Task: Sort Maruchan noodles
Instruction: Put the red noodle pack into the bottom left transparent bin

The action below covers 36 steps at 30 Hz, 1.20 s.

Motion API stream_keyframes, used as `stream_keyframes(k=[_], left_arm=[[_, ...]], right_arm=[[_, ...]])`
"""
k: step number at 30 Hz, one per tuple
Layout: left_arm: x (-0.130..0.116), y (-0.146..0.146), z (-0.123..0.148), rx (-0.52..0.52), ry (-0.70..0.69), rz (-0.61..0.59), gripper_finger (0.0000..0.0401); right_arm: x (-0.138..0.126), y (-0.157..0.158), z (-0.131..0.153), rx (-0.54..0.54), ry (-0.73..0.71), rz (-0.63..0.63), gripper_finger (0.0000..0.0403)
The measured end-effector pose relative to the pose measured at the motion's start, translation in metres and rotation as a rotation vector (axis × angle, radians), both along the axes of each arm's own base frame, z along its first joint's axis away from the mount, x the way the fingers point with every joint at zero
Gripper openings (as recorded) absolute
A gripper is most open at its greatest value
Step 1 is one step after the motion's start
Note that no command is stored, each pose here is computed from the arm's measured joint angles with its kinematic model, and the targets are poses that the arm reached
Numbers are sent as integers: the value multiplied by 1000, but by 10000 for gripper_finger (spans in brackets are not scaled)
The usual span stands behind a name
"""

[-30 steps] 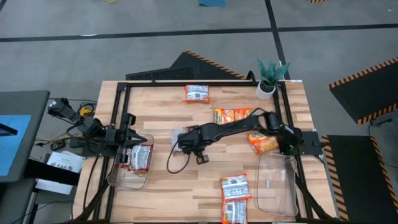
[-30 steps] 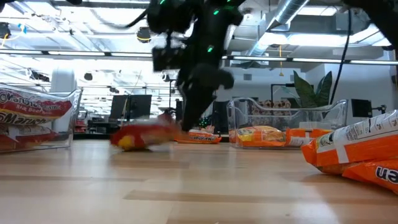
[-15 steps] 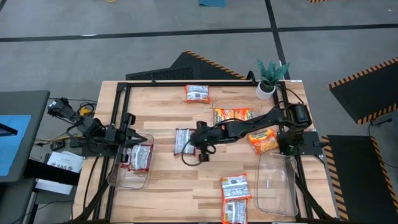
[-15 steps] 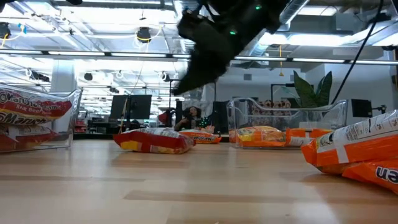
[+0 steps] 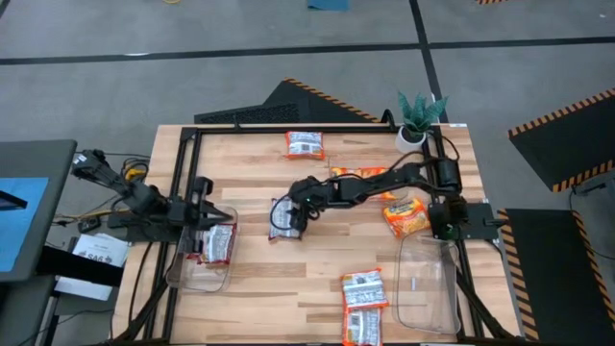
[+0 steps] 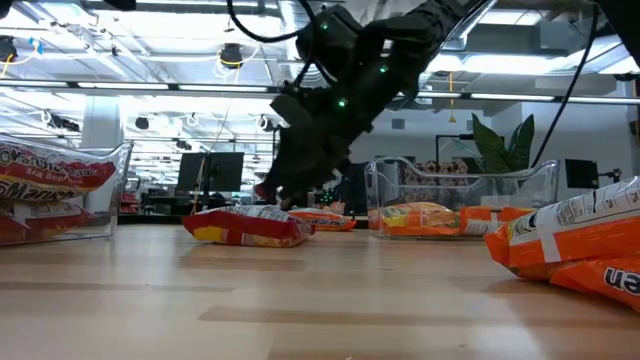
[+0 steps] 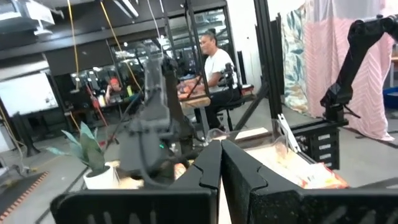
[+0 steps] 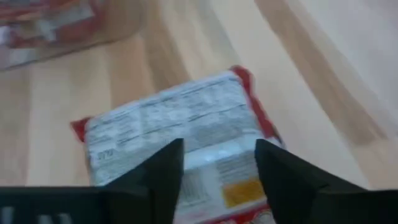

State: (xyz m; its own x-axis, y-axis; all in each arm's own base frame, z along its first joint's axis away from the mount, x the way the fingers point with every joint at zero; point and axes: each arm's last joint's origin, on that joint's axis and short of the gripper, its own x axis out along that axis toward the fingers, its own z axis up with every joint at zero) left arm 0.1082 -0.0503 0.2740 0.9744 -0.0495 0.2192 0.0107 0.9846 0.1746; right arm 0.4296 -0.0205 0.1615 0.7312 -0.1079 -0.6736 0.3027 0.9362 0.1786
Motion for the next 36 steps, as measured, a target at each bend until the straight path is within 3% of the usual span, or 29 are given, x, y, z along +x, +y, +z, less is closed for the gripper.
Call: stream_keyframes(k=[4, 12, 24, 30, 33, 36], left_arm=[[6, -3, -2, -31, 17, 18, 0], [12, 0, -5, -118, 51, 264, 15], [12, 1, -5, -189, 46, 281, 154], [12, 1, -5, -195, 46, 280, 184], [12, 2, -5, -196, 46, 285, 185], [12, 2, -5, -198, 45, 298, 185]], right_arm=[[2, -6, 6, 47, -31, -82, 261], [1, -5, 3, 18, -29, -222, 265], [16, 14, -31, 34, -40, -295, 265], [23, 13, -45, 9, -9, -313, 263], [23, 14, -46, -13, 7, -289, 230], [21, 15, -46, -55, 43, -249, 143]])
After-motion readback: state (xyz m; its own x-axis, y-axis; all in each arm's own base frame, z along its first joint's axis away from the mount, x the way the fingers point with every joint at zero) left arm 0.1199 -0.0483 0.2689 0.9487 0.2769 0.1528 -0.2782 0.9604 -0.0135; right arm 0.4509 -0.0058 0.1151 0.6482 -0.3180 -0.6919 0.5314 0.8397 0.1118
